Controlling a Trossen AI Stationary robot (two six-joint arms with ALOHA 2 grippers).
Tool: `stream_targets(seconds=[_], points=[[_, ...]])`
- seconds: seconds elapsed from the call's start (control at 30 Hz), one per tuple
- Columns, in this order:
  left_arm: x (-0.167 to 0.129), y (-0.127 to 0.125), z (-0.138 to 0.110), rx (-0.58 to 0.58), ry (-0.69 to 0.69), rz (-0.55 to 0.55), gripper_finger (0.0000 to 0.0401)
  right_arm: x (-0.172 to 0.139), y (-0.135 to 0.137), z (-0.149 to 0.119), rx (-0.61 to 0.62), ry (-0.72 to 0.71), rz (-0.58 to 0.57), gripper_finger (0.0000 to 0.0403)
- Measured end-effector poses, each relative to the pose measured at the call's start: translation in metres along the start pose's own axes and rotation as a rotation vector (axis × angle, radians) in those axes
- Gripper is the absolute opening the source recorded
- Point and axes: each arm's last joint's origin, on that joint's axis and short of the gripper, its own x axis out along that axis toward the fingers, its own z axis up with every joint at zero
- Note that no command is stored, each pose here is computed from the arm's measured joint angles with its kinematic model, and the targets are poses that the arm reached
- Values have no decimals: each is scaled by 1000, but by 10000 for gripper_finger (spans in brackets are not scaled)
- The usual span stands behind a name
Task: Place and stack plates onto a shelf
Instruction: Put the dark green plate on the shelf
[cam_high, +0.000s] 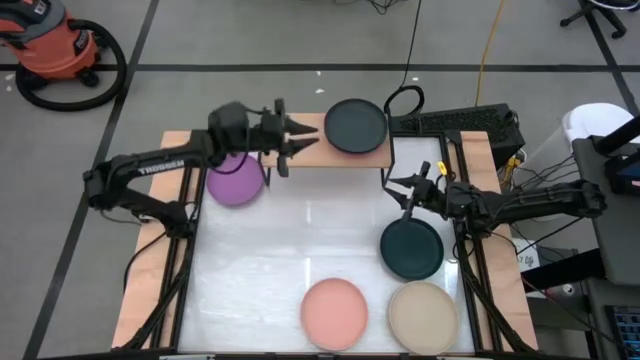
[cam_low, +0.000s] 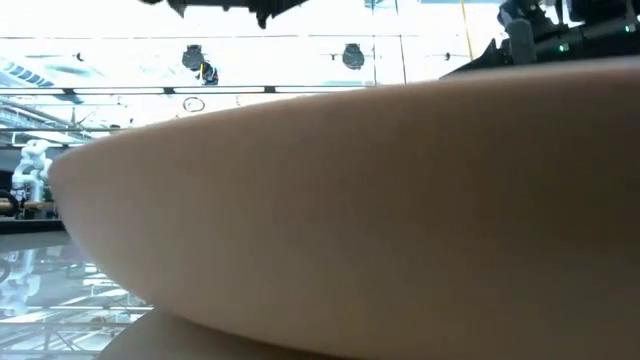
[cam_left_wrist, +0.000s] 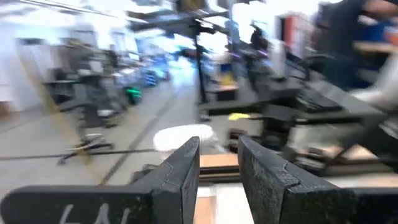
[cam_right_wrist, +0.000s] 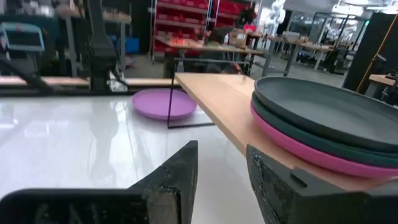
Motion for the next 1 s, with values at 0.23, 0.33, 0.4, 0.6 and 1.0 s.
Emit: stream_targets(seconds=[0.23,0.33,0.4,0.6,1.0], points=[[-31,-12,-65,-174,-134,67,116,-4,-1,-12,101,-94,-6,118],[-38,-17,-77,-163,-167,72,116,-4,-1,-7,107,-136,-11,118],[-40,-17,-81,-161,-170,81,116,-5,-2,-4,119,-170,-17,118],[-40,-17,-81,-132,-168,85,116,-6,-7,2,130,-218,-130,118],[-40,-17,-82,-116,-160,87,116,10,-7,32,138,-175,-148,118]])
